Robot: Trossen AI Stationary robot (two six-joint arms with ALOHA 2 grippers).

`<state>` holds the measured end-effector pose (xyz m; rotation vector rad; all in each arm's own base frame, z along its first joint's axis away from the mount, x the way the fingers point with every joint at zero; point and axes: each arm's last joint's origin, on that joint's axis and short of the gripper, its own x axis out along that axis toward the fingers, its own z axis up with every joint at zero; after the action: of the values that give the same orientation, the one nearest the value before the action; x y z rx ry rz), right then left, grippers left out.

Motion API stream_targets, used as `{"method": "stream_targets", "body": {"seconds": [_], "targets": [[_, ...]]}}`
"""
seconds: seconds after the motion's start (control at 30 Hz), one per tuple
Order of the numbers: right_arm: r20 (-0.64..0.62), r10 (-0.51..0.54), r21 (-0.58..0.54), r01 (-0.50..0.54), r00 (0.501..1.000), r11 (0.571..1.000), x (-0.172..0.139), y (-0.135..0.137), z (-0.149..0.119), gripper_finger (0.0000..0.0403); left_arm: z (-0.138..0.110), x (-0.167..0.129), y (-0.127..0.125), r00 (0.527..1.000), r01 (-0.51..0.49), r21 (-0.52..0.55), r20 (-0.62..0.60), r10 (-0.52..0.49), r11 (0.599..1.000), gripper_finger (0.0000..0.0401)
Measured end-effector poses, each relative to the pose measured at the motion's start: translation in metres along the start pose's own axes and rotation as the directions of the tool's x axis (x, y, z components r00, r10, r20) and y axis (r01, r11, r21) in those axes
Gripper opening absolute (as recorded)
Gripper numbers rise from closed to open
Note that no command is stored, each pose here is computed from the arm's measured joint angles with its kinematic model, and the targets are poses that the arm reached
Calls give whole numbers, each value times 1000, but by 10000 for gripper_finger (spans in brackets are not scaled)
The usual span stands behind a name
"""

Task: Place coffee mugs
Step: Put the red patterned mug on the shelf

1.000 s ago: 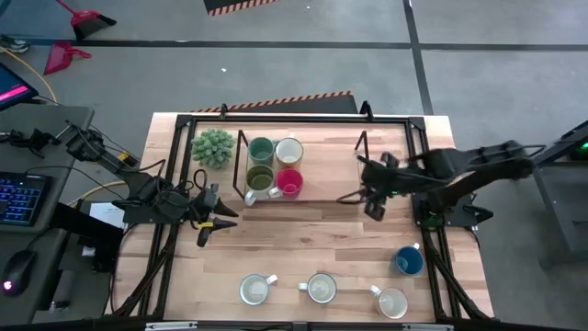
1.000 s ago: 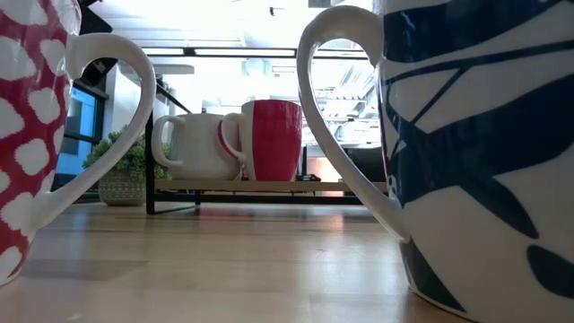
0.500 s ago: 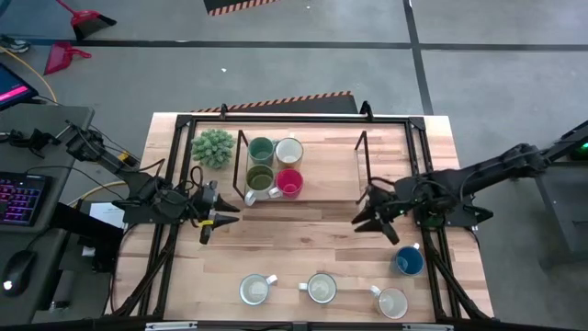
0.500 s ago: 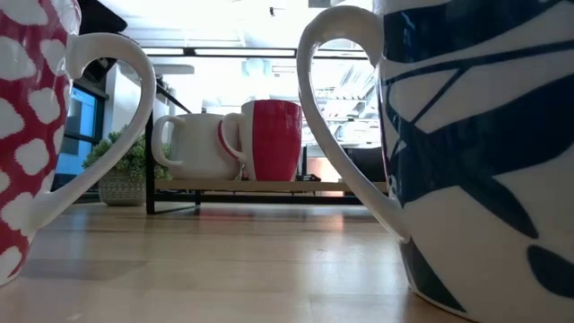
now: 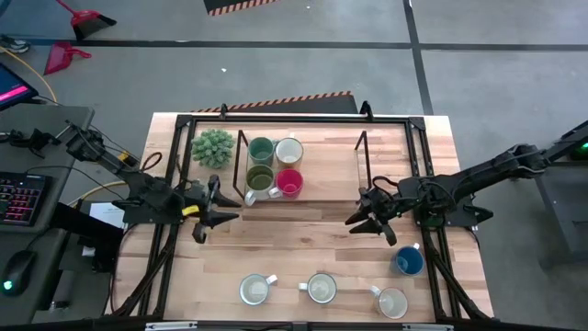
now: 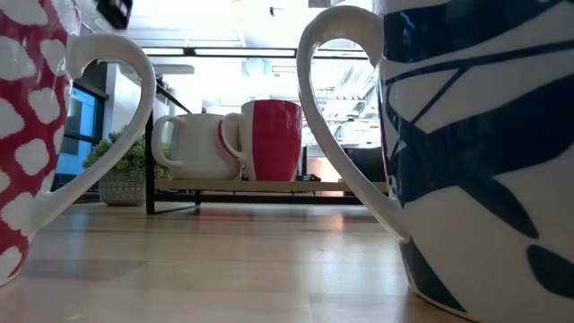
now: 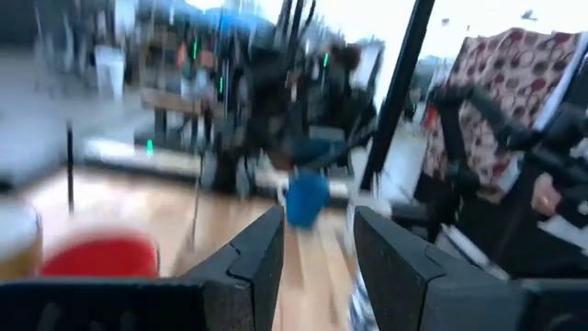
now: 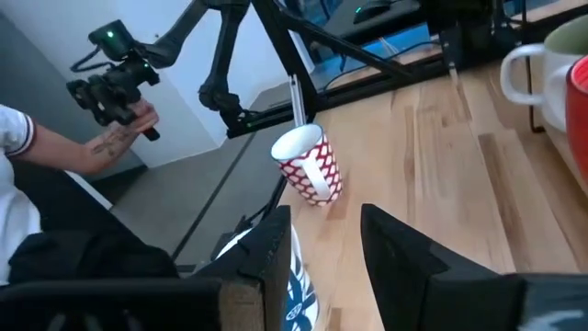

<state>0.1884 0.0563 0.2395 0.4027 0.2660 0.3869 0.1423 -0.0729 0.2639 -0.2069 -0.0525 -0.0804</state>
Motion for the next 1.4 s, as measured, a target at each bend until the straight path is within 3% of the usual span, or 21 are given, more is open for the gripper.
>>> {"method": "stream_targets", "body": {"seconds": [0.1,0.23,0.4,0.57,0.77,1.0,1.2,1.4], "targets": [[7,-19,0,19,1000,1000,0,-1,0,114,7,1,-2,998,2,8,69,-3,1000,121],[11,-30,27,30,999,999,0,-1,0,114,11,2,-1,996,-33,-114,78,42,993,122],[5,-32,32,32,999,999,0,-1,-1,114,39,8,-9,996,-47,-152,62,58,987,128],[1,-32,29,32,999,999,0,-1,-1,114,68,25,-24,995,-70,-76,-77,65,995,131],[-31,-37,32,38,999,999,0,-2,-4,114,79,47,-37,959,-135,-69,-262,112,988,132],[-76,-52,48,56,996,997,0,-4,-8,114,68,73,-53,890,-149,-157,-451,63,976,140],[-117,-70,53,77,991,996,-1,-6,-12,114,47,89,-66,803,-67,-235,-589,-87,970,145],[-158,-88,57,97,984,994,-2,-7,-16,114,26,103,-76,716,-115,-243,-692,-89,963,145]]}}
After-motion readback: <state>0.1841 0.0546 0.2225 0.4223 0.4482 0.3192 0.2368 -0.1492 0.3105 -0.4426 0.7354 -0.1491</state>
